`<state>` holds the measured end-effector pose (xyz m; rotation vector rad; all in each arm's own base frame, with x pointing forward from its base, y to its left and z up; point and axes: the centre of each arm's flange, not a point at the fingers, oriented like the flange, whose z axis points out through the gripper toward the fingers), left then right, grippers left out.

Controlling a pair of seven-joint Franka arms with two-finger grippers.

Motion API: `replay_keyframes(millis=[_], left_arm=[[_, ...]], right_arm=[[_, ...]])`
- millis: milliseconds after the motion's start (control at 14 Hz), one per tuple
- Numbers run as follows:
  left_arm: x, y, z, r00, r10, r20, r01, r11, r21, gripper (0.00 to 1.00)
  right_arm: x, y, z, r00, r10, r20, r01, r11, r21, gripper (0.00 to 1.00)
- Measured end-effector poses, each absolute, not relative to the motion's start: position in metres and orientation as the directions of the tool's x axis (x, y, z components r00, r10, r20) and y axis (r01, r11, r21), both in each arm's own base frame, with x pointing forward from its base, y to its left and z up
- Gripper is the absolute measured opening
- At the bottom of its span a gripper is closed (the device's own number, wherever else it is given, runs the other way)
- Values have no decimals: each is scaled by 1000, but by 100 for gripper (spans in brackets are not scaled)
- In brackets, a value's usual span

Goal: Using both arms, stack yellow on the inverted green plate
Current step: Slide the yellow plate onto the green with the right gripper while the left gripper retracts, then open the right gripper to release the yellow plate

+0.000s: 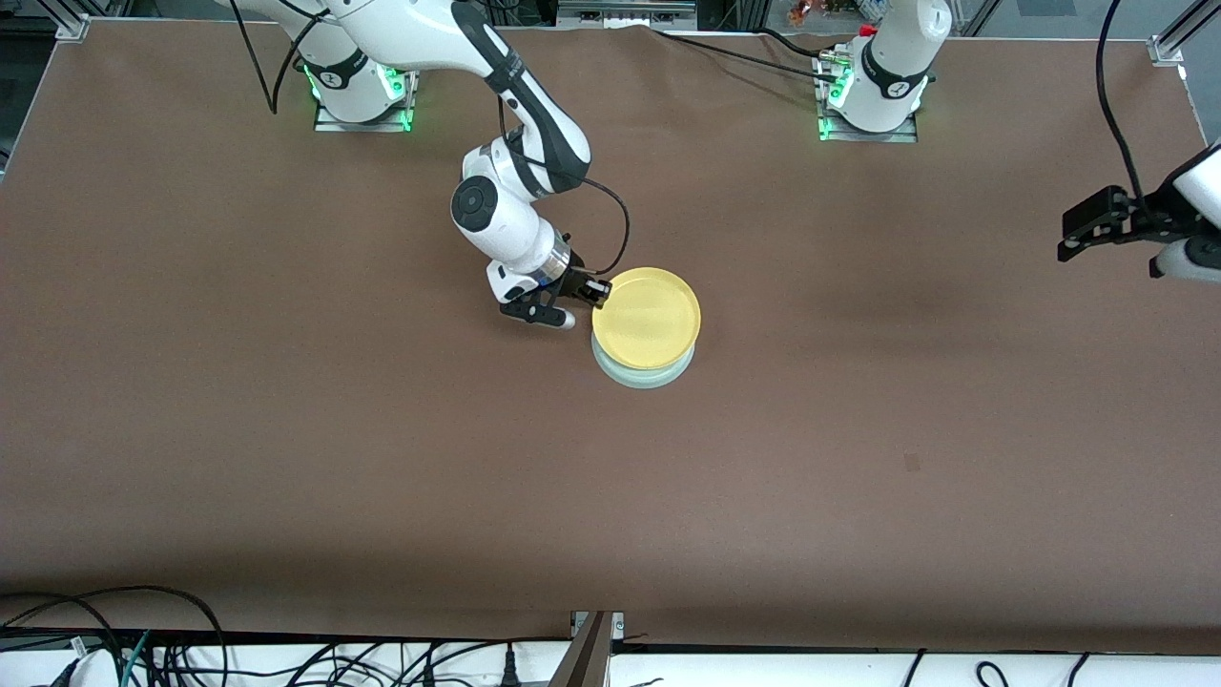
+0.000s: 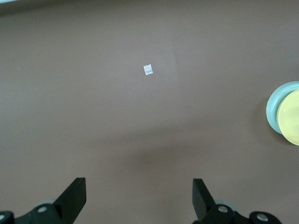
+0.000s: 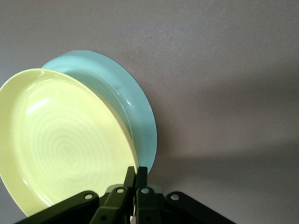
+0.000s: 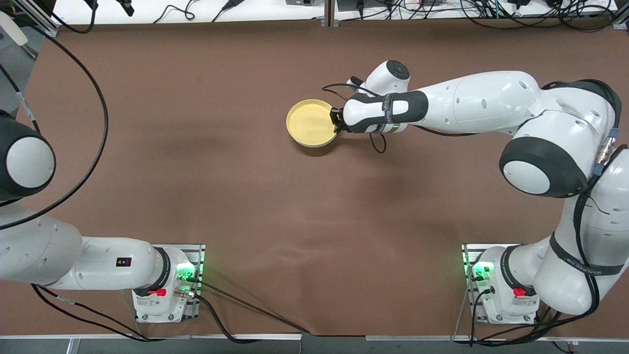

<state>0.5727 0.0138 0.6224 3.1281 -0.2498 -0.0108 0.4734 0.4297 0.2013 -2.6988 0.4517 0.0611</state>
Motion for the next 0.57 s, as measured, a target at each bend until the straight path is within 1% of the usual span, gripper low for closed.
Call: replay_keyframes(millis=[286, 571], left_arm=[[557, 11, 598, 987, -160, 20, -160, -987, 5, 100], [552, -10, 605, 981, -189, 35, -188, -981, -46, 100]], right_arm=[[477, 426, 201, 945, -312, -101, -326, -865, -380, 3], [479, 425, 202, 939, -331, -98, -343, -858, -383, 3]])
